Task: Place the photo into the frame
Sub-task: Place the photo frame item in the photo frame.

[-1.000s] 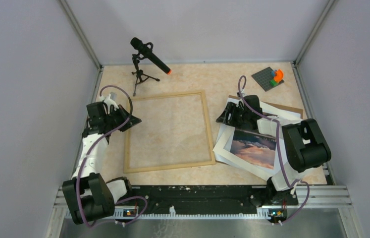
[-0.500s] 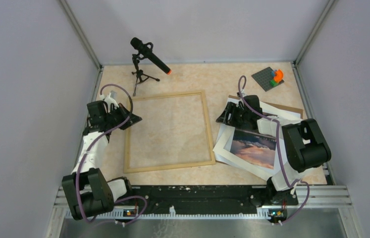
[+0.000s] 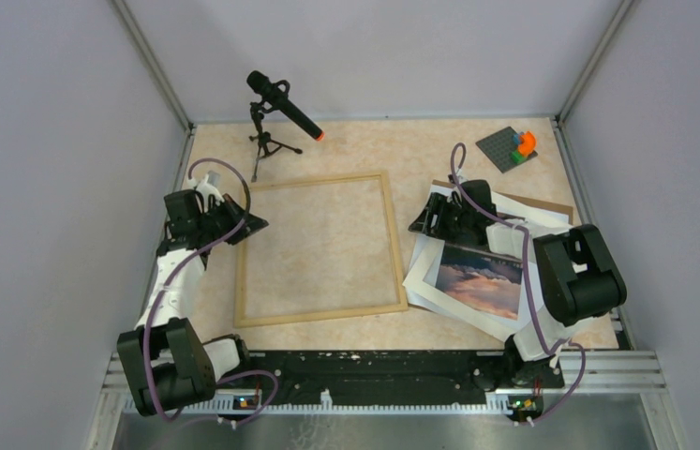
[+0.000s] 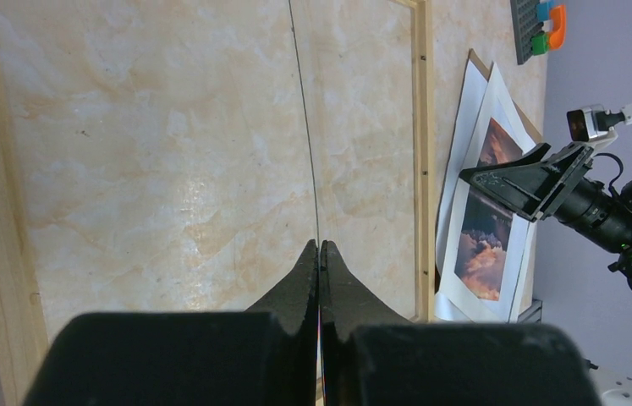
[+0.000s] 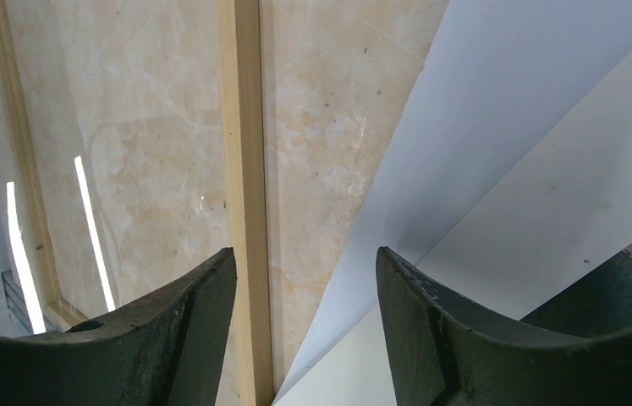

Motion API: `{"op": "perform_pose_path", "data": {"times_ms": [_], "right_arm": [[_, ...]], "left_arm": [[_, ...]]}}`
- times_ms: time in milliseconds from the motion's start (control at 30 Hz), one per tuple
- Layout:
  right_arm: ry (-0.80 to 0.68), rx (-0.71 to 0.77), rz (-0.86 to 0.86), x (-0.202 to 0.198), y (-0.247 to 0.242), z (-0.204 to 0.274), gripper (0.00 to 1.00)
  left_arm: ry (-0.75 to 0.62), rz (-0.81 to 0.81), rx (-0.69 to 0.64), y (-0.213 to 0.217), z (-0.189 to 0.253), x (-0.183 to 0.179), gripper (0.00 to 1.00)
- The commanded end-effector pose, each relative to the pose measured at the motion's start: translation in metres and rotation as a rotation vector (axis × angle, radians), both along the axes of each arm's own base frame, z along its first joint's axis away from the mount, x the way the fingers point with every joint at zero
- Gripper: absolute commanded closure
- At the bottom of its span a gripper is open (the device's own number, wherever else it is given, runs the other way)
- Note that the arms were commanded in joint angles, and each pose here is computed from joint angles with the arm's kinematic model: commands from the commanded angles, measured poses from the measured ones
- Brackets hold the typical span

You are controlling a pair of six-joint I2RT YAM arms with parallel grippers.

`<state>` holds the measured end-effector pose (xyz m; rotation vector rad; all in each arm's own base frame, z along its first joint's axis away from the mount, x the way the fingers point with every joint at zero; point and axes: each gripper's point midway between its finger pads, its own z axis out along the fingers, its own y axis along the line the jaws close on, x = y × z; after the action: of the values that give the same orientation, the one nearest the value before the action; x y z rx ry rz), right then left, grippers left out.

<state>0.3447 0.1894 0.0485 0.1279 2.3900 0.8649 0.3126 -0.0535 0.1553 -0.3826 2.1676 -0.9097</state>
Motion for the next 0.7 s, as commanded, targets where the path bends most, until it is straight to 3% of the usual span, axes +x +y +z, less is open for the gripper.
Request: {"op": "perform_pose_path", "data": {"times_ms": [0,667], "right_arm": [[-0.043,0.02,0.009,0.006,0.004,0.007,0.39],[-0.042,0.023,0.013,0.006,0.006,0.007,0.39]], "left_arm": [[-0.084,0.011,0.001,0.003,0.018,0.012,1.0],[-0.112,0.015,-0.08,-0.011,0.007,-0.004,1.0]]}}
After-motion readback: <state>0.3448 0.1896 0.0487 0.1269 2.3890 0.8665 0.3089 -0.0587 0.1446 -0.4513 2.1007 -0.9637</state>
